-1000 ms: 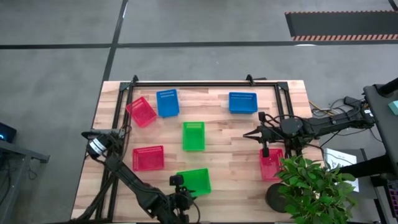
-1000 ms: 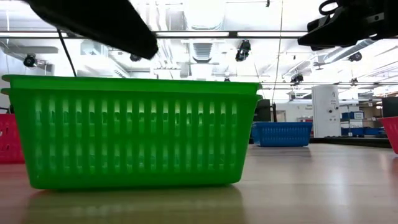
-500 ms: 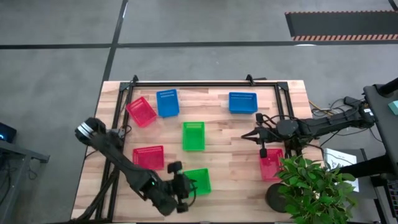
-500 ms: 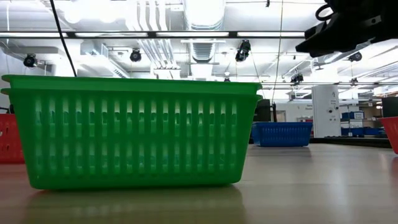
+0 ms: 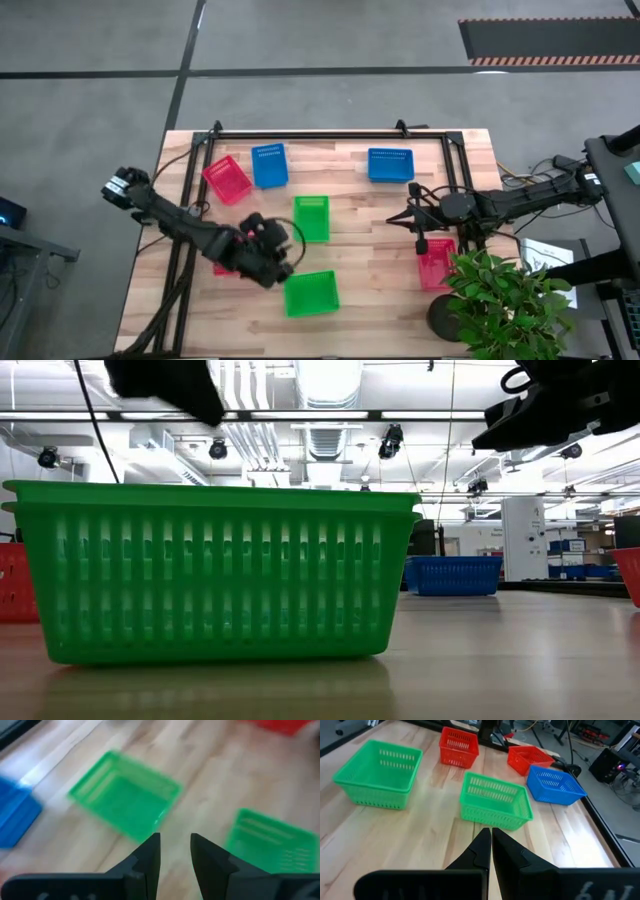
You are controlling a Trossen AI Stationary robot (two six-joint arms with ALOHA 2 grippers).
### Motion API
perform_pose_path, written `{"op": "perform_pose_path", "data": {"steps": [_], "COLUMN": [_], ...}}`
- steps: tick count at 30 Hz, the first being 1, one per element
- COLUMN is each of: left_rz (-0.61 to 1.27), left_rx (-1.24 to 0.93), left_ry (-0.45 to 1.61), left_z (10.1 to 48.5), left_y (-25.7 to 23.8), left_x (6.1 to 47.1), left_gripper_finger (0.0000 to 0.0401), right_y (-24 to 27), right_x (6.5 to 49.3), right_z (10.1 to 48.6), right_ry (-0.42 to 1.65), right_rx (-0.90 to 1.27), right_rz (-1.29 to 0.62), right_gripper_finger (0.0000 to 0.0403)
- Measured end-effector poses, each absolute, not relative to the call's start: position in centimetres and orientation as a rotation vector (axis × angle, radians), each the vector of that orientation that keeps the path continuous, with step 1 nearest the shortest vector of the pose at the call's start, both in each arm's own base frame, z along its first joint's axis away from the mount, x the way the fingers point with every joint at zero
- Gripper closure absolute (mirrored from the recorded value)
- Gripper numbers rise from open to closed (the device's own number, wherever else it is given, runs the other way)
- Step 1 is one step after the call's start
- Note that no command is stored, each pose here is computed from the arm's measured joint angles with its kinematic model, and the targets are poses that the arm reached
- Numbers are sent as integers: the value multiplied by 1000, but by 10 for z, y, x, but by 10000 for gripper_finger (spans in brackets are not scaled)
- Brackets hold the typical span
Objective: Stack baskets by color
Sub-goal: Stack the top red bin on top of the bottom left red bin
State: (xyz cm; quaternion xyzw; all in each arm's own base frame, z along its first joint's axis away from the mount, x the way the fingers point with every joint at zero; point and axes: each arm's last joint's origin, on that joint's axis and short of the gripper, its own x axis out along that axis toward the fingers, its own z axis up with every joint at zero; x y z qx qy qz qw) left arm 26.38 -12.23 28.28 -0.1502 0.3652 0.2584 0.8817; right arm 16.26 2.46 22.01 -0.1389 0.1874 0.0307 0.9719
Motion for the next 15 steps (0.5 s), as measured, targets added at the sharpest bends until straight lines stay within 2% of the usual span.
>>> {"op": "perform_pose_path", "data": {"steps": [6,12,15], "left_rz": [686,768,903], "left_rx": [-420,-396,-405], "left_ry": [922,1189,1300], "left_z": [265,250,249], "left_y": [-79,-42,-22], "left_x": [250,235,223], "left_gripper_finger": [311,311,311], "right_y": [25,24,24], "right_x": [163,163,163], "right_z": [220,220,219], "right_ry": [382,384,388], "right_rx": [-300,-307,-305], "right_rz": [66,66,66], "right_gripper_finger": [394,394,394]}}
